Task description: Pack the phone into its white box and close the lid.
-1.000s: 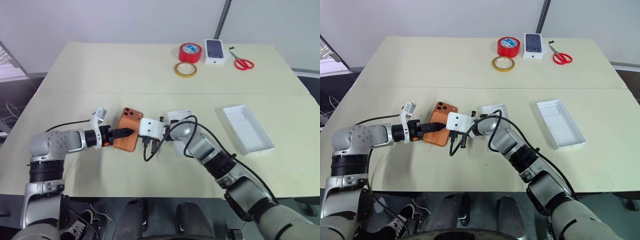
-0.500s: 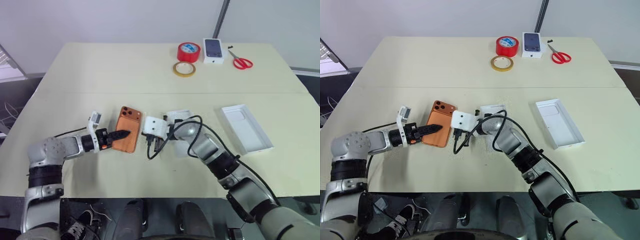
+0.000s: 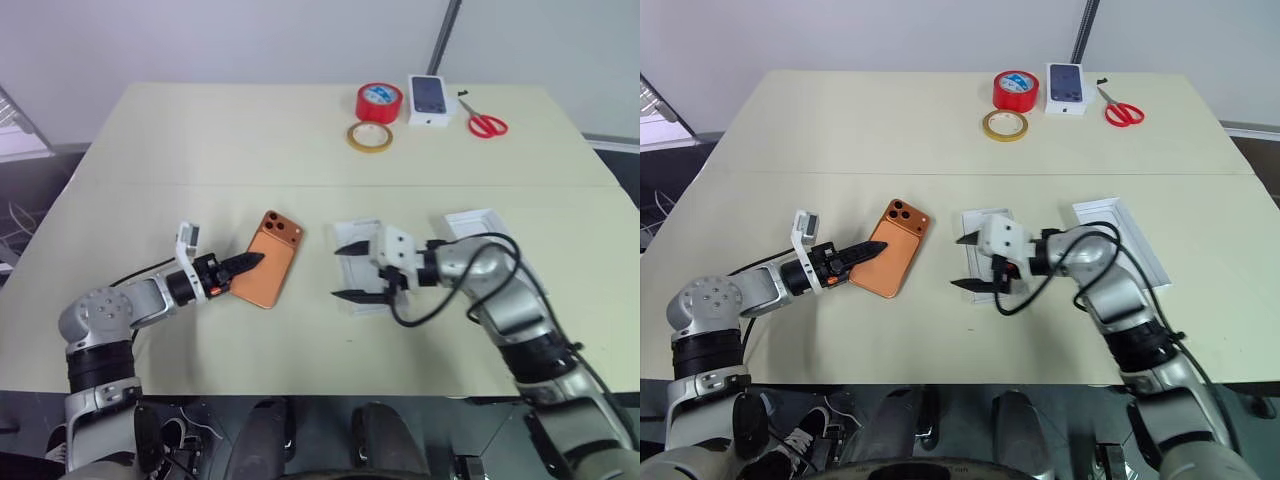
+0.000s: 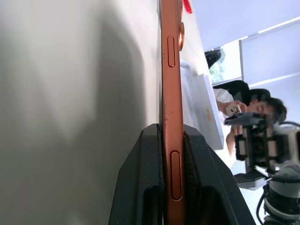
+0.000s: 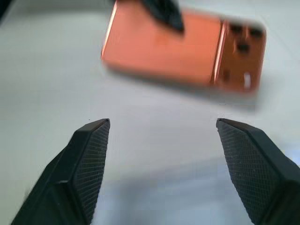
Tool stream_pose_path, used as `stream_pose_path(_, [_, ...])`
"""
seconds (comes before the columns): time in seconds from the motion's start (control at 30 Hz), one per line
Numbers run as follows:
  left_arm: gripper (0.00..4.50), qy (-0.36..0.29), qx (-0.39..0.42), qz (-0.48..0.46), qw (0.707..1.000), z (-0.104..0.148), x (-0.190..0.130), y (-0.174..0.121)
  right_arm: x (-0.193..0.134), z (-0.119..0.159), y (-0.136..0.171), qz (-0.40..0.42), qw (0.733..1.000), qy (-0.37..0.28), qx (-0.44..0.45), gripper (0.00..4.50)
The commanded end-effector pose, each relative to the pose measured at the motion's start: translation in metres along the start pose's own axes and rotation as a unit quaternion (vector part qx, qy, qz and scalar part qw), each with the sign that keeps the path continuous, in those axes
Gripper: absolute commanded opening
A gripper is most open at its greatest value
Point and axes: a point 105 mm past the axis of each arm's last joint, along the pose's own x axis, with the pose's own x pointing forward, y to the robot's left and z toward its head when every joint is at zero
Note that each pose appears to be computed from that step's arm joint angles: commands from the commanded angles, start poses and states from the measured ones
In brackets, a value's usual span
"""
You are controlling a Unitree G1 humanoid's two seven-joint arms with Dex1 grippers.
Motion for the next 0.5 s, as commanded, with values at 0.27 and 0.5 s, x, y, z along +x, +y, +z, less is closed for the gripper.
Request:
stream_pose_path(0.27, [0.56, 0.006, -0.007, -0.018, 1.0, 0.003, 0.004, -0.009, -0.035, -0.009, 0.004, -0.044, 0.998, 0.036, -0.034, 3.89])
stream_pose_path(0.5, [0.01, -0.009, -0.063, -0.034, 0.997, 0.013, 0.001, -0.008, -0.041, -0.006, 0.009, -0.048, 0.998, 0.025, -0.04, 3.94])
